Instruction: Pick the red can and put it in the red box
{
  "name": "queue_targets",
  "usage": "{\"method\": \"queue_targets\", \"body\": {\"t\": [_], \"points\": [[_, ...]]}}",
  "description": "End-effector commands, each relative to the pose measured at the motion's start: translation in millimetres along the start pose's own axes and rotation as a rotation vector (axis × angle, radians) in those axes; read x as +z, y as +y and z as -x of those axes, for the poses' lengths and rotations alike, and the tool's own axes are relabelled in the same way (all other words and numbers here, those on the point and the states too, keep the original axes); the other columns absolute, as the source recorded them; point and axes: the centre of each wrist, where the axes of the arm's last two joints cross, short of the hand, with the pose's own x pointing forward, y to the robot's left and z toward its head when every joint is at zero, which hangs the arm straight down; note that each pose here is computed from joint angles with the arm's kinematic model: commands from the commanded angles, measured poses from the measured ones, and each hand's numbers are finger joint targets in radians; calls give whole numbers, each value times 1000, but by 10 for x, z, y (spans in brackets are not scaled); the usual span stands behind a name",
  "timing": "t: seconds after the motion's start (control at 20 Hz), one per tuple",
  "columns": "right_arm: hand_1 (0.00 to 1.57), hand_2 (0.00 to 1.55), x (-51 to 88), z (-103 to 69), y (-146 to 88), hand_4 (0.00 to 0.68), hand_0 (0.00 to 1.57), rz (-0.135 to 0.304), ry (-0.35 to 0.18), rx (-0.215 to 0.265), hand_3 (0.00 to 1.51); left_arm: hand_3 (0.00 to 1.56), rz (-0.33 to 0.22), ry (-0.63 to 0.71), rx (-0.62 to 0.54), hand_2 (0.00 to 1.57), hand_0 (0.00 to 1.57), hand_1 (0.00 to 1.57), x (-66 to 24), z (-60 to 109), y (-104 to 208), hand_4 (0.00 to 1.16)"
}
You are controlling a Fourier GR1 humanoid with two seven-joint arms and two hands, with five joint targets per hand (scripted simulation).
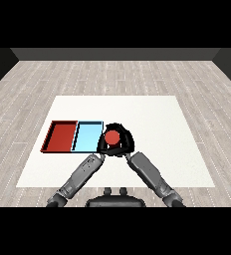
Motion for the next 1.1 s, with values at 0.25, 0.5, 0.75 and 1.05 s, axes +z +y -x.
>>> {"method": "queue_targets", "body": {"t": [0.25, 0.5, 0.75, 1.05], "points": [[0, 0, -184, -28, 29, 0, 0, -19, -36, 35, 0, 1486, 14, 1, -27, 1571, 1571, 1571, 65, 90, -162, 1148], [0, 0, -58, -93, -109, 0, 0, 31, -81, 85, 0, 1489, -3, -3, -10, 1571, 1571, 1571, 152, 152, -74, 1148], [0, 0, -304, -732, -460, 0, 0, 78, -156, 106, 0, 1490, -12, 38, 24, 1571, 1571, 1571, 7, 273, 132, 1139], [0, 0, -111, -1051, -689, 0, 0, 159, -252, 125, 0, 1453, -42, 20, -23, 1554, 1571, 1571, 91, 52, 372, 1117]]}}
